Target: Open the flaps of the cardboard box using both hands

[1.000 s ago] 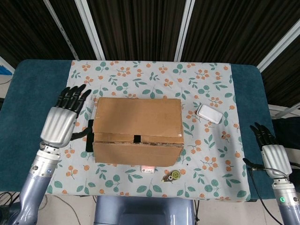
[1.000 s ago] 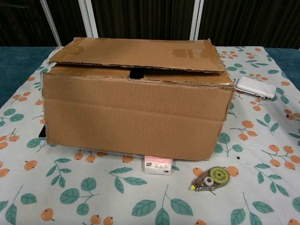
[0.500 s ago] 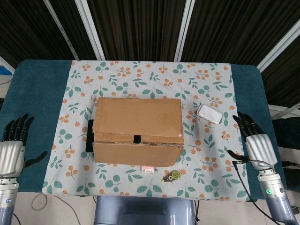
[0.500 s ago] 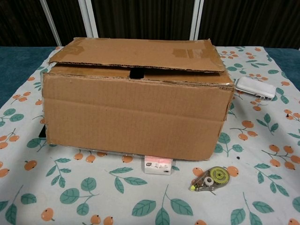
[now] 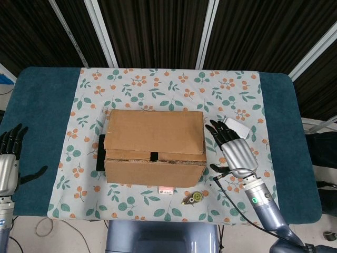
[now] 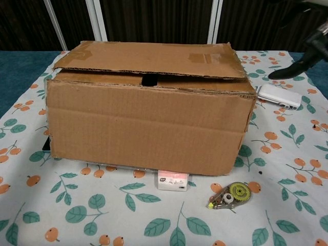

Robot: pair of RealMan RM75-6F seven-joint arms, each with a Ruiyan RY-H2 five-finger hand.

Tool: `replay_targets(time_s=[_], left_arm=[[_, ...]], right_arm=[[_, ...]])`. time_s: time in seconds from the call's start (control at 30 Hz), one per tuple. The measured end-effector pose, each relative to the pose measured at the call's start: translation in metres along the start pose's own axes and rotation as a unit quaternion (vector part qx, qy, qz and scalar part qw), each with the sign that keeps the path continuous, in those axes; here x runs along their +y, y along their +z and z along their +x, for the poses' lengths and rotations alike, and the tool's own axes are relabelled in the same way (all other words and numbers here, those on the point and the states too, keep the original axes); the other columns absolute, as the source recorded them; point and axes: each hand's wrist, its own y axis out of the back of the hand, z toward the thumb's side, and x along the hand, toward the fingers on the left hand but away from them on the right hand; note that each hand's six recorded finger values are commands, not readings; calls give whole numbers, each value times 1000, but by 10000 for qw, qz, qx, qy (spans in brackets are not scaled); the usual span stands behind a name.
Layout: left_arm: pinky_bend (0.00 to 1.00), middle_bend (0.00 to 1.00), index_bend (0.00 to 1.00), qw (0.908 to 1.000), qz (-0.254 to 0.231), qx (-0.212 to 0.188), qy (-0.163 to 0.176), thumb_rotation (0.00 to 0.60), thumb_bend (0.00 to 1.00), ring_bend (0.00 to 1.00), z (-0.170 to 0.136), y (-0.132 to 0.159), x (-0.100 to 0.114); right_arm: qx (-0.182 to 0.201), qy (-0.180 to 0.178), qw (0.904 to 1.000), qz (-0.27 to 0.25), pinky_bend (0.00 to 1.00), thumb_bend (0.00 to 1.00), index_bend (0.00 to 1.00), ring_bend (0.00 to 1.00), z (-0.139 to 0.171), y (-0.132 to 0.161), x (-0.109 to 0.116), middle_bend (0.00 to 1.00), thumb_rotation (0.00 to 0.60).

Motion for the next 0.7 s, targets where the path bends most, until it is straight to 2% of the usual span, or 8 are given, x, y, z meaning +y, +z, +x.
replay_targets(time_s=[0.2,0.43,0.7], left_arm=[[10,0,0,9998,173,10,-50,600,50,0,1,-7,-8],[10,0,0,9998,109,116,-110,600,50,0,3,-18,-21],[10,0,0,9998,-26,164,-103,600,50,0,4,-21,-24]], right_arm=[[20,143,9997,-206,216,163,0,0,-16,22,-21,0,600],[-1,197,9996,-179,215,200,0,0,-32,32,-37,0,600],[30,-42,9999,-88,215,247,0,0,-45,36,-39,0,600]])
